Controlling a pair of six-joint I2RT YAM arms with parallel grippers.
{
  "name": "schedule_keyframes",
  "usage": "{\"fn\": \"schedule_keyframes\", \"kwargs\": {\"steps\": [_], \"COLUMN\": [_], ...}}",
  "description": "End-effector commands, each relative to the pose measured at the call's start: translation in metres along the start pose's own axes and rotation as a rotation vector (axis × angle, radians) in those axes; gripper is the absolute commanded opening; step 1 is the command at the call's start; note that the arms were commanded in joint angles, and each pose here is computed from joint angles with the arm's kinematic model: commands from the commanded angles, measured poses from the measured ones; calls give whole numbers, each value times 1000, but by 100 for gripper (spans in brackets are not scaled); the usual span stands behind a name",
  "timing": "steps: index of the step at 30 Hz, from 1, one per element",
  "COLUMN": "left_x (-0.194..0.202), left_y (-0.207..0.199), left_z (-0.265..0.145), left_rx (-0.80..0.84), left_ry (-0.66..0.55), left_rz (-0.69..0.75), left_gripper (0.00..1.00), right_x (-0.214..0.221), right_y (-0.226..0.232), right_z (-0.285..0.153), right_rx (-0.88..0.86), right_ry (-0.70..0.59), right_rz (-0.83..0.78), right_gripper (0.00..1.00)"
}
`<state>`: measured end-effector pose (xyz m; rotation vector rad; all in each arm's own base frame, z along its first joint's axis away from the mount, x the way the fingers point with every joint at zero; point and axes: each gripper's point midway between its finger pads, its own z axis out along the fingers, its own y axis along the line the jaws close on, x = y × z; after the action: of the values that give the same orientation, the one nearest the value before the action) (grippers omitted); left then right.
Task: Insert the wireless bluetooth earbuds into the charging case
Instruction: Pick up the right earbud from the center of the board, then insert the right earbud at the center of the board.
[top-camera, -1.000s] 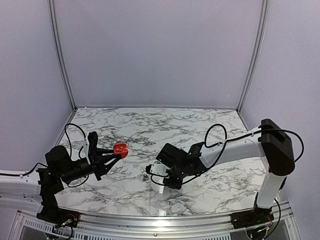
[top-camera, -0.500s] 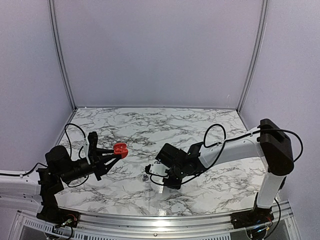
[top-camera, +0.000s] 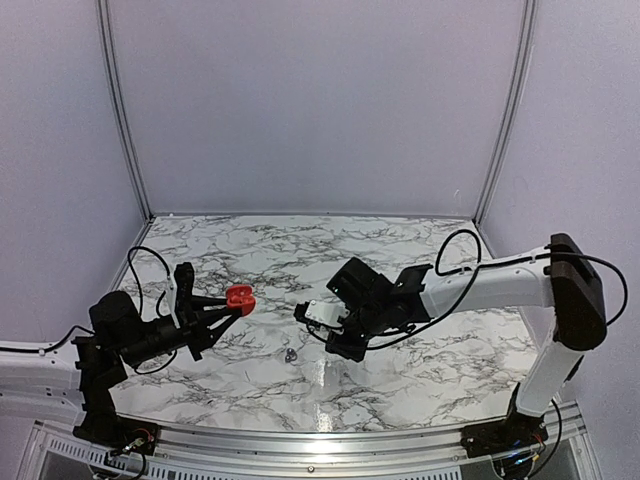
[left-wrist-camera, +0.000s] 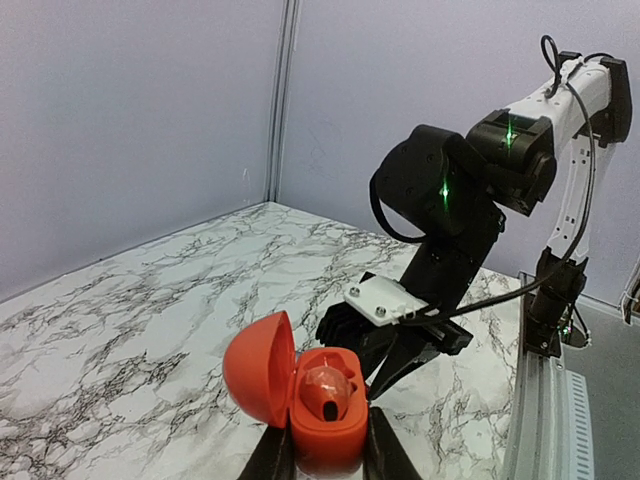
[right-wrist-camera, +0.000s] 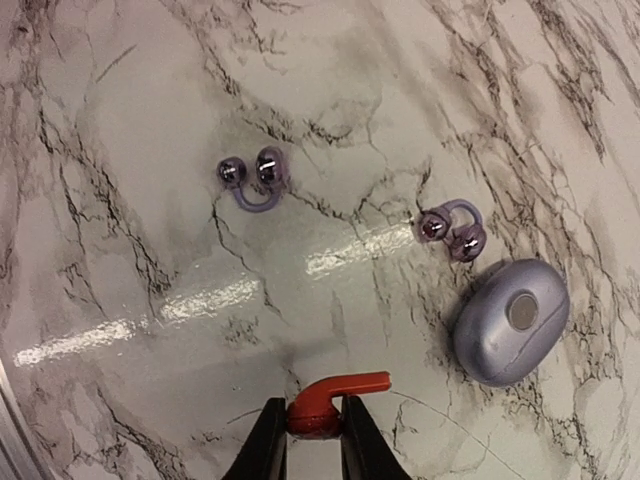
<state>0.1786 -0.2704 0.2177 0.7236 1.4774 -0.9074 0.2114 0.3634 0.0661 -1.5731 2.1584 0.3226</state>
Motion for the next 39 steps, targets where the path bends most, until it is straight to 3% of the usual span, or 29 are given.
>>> {"fn": "schedule_keyframes", "kwargs": {"steps": [1, 8, 16, 28, 39], "left_x": [-6, -7, -9, -20, -20], "left_y": [1, -6, -48, -67, -79], "left_z": [-4, -2, 0, -5, 0], "left_rx": [-7, 31, 276, 355, 400], "left_ry": [-28, -25, -6, -53, -45], "left_rz": [20, 66, 103, 223, 267], "left_gripper": [0, 0, 0, 0, 0], "right_x": [-44, -86, -115, -125, -132], "right_y": [-1, 11, 48, 86, 120], "right_z": [-39, -92, -161, -205, -207], "right_rx": [-101, -257, -506, -799, -973], "right_ry": [-189, -360, -495, -537, -510], "right_rz": [79, 128, 70, 61, 66], "right_gripper": [19, 19, 19, 19, 19]}}
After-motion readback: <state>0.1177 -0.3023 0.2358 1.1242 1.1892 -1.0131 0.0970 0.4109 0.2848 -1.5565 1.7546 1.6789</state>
